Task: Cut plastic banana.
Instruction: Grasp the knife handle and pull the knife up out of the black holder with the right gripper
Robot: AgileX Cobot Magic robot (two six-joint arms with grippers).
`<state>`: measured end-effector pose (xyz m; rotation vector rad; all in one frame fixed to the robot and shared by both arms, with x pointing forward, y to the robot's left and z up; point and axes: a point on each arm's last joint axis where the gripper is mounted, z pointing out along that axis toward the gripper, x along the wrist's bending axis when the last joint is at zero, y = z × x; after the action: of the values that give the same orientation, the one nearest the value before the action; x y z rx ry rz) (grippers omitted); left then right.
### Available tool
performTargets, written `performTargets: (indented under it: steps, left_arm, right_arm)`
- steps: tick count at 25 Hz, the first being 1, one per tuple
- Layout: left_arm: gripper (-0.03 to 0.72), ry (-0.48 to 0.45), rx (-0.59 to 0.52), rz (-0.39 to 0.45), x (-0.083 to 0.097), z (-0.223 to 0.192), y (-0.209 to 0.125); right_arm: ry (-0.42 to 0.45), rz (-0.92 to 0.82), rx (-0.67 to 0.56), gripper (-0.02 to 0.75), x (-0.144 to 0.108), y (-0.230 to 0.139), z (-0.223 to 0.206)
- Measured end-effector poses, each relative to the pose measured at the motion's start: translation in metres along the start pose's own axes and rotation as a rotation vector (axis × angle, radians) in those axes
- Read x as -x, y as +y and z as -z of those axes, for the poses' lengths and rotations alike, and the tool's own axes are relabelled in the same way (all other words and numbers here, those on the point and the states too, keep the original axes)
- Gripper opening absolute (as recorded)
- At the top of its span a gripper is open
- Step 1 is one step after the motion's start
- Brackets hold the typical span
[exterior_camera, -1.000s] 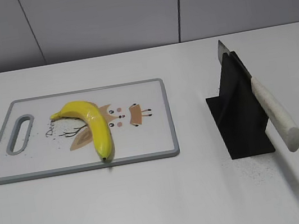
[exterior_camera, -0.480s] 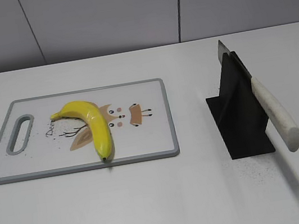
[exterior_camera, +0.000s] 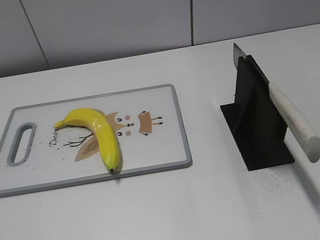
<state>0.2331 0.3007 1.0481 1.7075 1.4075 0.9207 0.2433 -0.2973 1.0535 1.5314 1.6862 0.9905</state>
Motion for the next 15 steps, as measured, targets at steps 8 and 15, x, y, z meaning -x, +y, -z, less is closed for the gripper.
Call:
performTargets:
  steps: [8,15]
  left_arm:
    - [0.59,0.0,0.0,0.0,0.0,0.0,0.0]
    - [0.59,0.0,0.0,-0.001,0.0,0.0,0.0]
  right_arm:
    - [0.015,-0.016,-0.239,0.586,-0.003,0.031,-0.021]
    - [0.022,-0.084,-0.425,0.581,-0.006,0.07,-0.038]
